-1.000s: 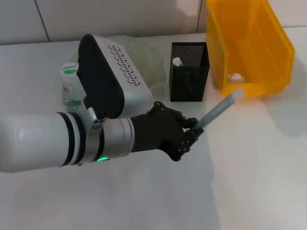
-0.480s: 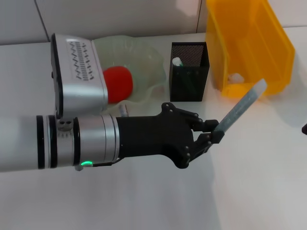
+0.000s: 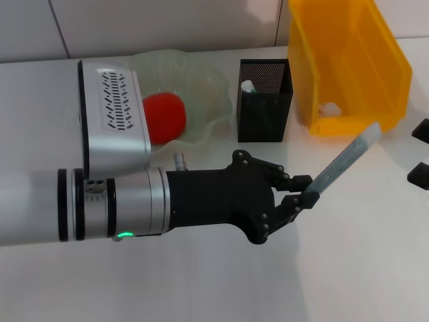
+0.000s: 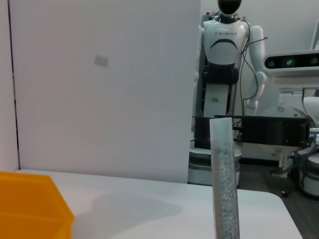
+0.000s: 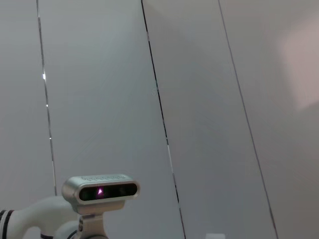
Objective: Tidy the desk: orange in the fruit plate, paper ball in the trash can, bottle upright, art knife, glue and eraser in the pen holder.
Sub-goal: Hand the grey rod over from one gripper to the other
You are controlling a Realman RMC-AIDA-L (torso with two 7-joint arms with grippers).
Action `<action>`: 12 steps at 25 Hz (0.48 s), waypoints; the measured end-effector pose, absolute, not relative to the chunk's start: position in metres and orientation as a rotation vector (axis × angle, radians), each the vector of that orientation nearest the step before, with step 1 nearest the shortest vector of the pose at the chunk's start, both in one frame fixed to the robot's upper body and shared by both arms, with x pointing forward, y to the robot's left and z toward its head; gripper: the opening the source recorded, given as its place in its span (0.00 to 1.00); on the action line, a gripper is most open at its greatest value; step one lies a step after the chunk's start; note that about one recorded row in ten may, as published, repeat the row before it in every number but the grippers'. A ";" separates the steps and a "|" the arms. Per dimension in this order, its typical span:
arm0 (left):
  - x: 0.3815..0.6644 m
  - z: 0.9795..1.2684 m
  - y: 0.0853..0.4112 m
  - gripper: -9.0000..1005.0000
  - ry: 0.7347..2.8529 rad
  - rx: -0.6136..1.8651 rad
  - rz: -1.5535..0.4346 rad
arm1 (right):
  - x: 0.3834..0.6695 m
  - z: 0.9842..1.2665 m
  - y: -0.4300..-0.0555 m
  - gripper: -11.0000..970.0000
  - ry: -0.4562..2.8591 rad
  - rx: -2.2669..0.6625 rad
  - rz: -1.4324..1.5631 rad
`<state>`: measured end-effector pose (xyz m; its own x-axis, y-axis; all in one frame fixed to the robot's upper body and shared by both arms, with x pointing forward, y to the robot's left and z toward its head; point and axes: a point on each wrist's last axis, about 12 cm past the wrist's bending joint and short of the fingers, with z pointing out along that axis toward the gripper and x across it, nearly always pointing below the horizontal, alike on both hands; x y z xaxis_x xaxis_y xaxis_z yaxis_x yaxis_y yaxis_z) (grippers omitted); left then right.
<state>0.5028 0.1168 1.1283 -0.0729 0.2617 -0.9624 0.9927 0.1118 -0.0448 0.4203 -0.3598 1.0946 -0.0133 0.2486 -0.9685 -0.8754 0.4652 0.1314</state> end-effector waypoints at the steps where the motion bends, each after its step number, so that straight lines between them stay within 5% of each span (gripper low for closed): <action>1: 0.503 1.128 0.116 0.17 1.498 1.294 -1.036 | 0.422 1.095 -0.358 0.56 1.278 -0.639 0.999; 12: 0.504 1.128 0.116 0.17 1.498 1.308 -1.048 | 0.441 1.093 -0.339 0.55 1.281 -0.689 1.034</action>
